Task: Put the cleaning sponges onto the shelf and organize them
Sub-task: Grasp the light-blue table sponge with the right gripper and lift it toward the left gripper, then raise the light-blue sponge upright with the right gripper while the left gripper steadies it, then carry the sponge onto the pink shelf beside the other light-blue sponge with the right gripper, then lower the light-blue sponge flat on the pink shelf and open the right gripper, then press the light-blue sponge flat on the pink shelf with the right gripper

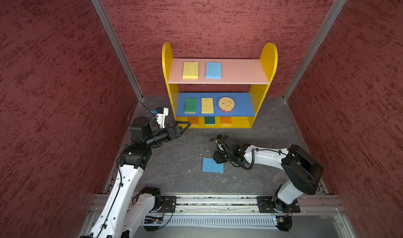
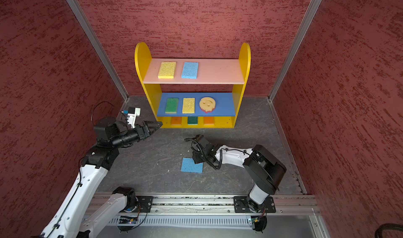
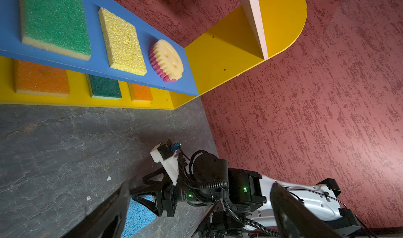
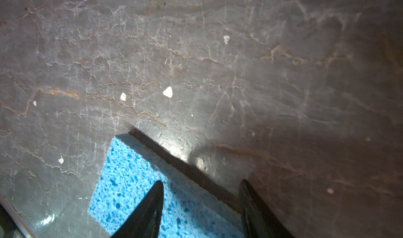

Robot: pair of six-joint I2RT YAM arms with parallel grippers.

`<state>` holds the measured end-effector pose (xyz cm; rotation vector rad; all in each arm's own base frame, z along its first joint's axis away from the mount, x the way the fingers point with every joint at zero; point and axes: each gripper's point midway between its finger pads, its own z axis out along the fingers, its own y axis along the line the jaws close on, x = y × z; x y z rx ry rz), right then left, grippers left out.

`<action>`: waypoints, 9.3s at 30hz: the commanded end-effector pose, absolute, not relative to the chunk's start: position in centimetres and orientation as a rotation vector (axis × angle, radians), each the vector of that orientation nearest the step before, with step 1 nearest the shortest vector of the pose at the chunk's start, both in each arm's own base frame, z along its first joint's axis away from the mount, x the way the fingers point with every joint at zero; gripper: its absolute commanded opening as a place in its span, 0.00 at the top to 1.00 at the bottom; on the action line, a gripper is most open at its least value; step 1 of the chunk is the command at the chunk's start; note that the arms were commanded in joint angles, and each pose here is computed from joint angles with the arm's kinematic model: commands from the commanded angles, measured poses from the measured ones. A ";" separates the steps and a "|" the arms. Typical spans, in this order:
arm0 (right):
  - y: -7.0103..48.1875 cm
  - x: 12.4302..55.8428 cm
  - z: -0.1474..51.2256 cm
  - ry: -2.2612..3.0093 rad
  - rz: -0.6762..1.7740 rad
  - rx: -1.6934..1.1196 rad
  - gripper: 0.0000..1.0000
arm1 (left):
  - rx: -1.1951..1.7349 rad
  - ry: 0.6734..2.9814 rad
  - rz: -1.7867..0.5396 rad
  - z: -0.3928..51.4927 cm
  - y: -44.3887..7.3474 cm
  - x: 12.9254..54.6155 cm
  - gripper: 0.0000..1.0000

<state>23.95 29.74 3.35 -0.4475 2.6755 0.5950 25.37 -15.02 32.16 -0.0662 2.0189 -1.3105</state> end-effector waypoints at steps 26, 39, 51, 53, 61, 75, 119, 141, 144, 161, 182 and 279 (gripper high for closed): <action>28.3 22.7 3.0 2.614 0.741 -0.221 1.00 | -0.016 2.042 -1.388 31.8 -17.5 26.4 0.00; 23.3 25.9 13.1 2.291 0.765 0.035 1.00 | 0.073 2.173 -1.421 27.2 -22.6 25.2 0.00; 20.8 25.5 20.3 2.149 0.824 0.122 1.00 | 0.280 2.177 -1.550 27.0 -29.7 23.8 0.00; 21.7 25.2 21.5 2.122 0.895 0.096 1.00 | 0.285 2.193 -1.541 26.6 -30.6 24.2 0.00; 23.7 25.2 24.7 2.072 0.983 -0.021 1.00 | 0.363 2.180 -1.593 27.9 -34.4 25.0 0.13; 22.7 25.0 28.3 1.970 1.025 0.035 1.00 | 0.401 2.148 -1.591 29.6 -36.0 25.7 0.94; 26.3 21.7 38.5 1.661 1.569 -0.179 1.00 | 0.504 1.847 -1.620 39.3 -30.3 23.7 0.29; 17.1 33.4 48.2 1.747 0.796 0.221 1.00 | 0.131 1.797 -1.132 41.5 -14.4 22.7 0.00; 17.6 35.2 48.5 1.767 0.817 0.215 1.00 | 0.104 1.833 -1.113 40.6 -13.7 22.6 0.00; 18.2 43.6 46.3 1.919 0.975 0.243 1.00 | -0.002 1.889 -1.192 37.6 -13.0 23.8 0.00; 16.9 47.7 43.2 2.058 0.774 0.274 1.00 | -0.052 1.915 -1.262 36.4 -13.3 25.4 0.01; 19.9 42.8 45.8 1.986 0.764 0.150 1.00 | -0.117 1.935 -1.301 35.5 -13.3 25.9 0.00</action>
